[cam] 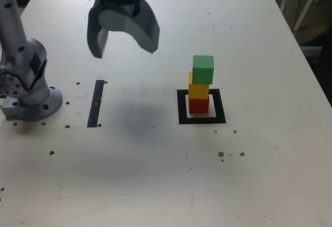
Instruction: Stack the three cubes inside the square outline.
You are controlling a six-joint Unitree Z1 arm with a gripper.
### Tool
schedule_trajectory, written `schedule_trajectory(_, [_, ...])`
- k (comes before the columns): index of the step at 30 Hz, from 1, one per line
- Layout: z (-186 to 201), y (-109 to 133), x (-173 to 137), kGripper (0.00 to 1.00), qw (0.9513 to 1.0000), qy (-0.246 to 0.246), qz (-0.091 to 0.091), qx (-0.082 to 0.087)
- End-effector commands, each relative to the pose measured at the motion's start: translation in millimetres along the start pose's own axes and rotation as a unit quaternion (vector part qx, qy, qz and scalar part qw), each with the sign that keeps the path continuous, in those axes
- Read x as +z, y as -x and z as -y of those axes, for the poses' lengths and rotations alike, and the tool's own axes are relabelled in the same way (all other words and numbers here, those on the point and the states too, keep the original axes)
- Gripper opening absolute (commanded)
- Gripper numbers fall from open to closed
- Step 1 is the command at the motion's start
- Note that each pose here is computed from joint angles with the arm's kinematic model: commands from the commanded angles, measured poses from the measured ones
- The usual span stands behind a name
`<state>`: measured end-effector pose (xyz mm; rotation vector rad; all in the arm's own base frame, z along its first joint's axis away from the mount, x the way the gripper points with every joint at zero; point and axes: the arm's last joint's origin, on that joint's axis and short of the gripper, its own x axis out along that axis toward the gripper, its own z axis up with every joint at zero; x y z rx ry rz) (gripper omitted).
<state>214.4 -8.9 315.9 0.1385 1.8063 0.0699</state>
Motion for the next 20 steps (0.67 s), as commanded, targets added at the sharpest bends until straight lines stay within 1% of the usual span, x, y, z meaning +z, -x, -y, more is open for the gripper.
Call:
schedule_trajectory(1, [4,-24,-12,1.0,0.9996,-0.001,-0.026,-0.003])
schedule_trajectory(6, [11,-51,-23,1.0,0.9993,0.001,-0.037,-0.009])
schedule_trajectory(12, [15,-73,-31,1.0,0.9989,0.005,-0.044,-0.015])
schedule_trajectory(16, [16,-83,-35,1.0,0.9988,0.007,-0.043,-0.02])
schedule_trajectory(20, [17,-88,-35,1.0,0.999,0.008,-0.039,-0.022])
